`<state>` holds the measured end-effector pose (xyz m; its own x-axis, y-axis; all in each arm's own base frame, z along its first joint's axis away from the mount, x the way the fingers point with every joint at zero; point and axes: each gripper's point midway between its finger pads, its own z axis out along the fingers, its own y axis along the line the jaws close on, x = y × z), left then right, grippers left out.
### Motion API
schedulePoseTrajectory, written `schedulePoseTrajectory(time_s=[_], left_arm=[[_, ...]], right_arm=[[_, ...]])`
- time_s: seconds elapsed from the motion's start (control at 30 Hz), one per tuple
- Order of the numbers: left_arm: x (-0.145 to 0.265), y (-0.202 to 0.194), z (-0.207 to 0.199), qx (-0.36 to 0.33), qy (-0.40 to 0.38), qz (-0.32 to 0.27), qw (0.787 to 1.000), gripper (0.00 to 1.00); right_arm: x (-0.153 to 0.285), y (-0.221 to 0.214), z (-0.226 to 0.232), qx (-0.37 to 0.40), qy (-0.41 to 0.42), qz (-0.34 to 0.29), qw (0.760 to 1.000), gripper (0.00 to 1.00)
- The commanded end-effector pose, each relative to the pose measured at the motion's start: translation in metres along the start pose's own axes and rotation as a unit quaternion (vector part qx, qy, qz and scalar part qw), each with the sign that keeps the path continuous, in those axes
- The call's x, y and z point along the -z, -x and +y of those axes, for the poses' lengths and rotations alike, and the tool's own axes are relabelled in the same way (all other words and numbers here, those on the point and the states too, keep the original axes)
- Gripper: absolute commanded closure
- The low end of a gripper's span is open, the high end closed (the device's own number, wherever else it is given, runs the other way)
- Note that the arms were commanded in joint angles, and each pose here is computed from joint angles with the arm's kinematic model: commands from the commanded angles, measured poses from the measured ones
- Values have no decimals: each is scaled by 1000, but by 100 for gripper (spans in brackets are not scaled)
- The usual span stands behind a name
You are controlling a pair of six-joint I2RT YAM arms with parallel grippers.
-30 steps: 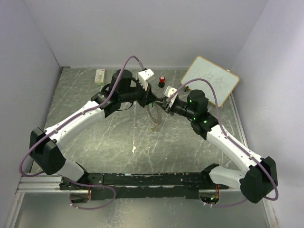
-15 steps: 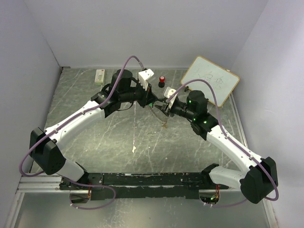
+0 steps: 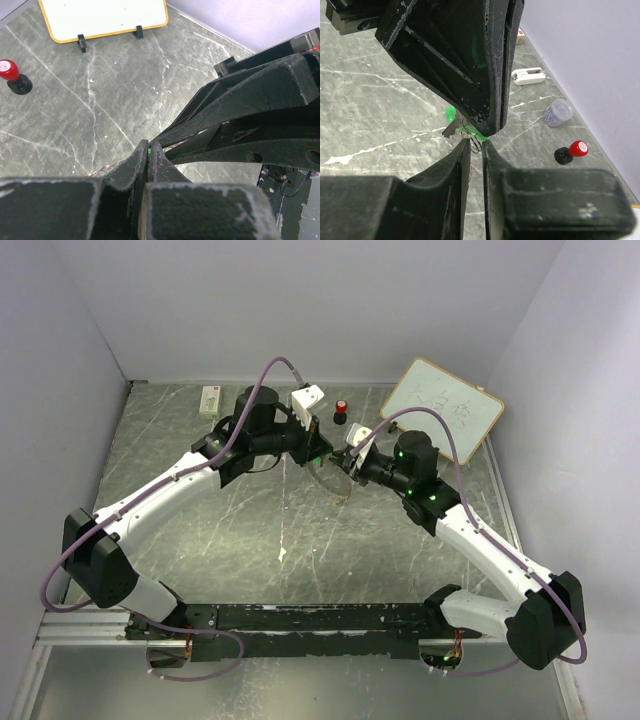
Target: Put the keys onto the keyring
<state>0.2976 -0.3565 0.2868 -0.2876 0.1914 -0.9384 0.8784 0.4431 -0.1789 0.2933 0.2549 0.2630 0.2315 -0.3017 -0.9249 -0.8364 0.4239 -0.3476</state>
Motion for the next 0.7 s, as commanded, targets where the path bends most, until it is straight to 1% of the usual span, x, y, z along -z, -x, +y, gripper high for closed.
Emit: schedulePoseTrajectory(time_s=[0.0,0.17,0.5,0.67], left_arm=[[9,45,-12,-26,-17,-62,998,93],[7,46,-11,-23,-15,-63,998,93],[0,43,-12,-16,-26,-57,998,93],[-1,44,-10,-16,-19,-56,998,93]], right_arm=[[-2,9,9,4,24,-17,1000,85],[-1,12,15,6,42,-23,999,88],[-3,14,18,8,57,-28,998,88],[-5,16,15,0,46,-35,998,100]])
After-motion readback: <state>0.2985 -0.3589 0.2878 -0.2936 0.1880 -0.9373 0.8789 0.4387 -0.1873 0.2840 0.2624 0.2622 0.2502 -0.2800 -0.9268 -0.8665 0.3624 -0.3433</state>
